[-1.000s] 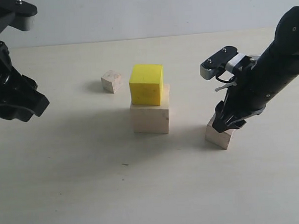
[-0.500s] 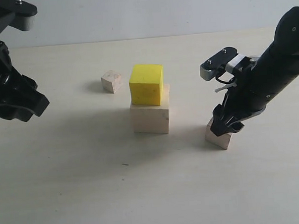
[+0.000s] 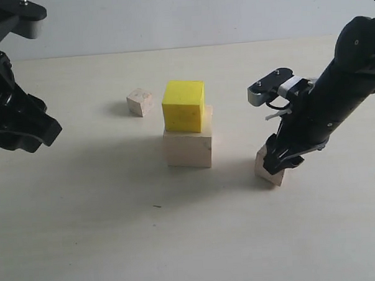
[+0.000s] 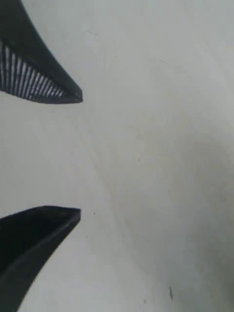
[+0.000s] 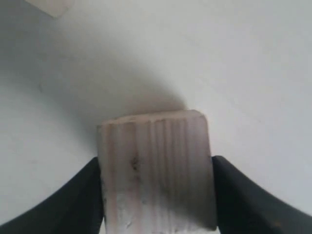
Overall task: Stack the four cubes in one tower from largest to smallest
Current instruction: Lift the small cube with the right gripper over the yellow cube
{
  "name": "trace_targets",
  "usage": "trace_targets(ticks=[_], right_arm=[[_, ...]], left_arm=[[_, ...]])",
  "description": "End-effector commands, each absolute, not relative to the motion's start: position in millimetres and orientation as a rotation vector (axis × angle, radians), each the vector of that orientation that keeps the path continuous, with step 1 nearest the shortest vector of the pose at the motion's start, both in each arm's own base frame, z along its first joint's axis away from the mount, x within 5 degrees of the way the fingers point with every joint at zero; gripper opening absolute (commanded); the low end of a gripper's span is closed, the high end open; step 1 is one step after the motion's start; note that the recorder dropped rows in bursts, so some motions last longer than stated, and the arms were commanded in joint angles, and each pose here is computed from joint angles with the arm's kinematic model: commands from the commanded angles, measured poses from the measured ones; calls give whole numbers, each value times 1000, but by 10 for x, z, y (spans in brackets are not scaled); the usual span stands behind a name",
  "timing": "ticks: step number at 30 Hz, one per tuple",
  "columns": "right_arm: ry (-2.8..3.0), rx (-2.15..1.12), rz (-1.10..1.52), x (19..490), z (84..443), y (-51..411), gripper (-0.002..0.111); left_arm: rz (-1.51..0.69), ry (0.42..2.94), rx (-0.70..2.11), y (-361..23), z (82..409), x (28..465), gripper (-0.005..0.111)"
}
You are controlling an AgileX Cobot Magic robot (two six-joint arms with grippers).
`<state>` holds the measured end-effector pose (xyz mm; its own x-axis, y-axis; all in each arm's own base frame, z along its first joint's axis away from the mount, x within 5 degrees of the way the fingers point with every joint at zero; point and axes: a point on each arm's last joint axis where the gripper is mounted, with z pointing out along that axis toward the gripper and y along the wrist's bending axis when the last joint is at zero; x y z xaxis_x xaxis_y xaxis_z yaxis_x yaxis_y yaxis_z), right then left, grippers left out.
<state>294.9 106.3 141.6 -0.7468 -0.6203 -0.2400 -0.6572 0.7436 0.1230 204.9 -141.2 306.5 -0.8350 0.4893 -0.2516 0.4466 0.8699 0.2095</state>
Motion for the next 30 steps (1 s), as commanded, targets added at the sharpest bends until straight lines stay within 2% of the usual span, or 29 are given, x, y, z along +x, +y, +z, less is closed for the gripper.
trace_targets(ticks=[1,4,5,17,21,24,30], right_arm=[[2793,-945,325,3005,1671,1091,25],[2821,-893,313,3038,1829,1090,3],[2819,-890,313,3046,1890,1092,0],[2696,-962,397,3278,2866,1235,0],[2620,-1005,405,3272,3178,1429,0],[2591,-975,376,3231,3334,1630,0],[2687,-699,353,3190,3442,1908,0]], left_arm=[[204,2740,694,-1398,3076,2036,59],[204,2740,694,-1398,3076,2036,59],[204,2740,694,-1398,3076,2036,59],[205,2740,697,-1401,3071,2039,59],[205,2740,697,-1401,3071,2039,59],[205,2740,697,-1401,3071,2039,59],[205,2740,697,-1401,3071,2039,59]])
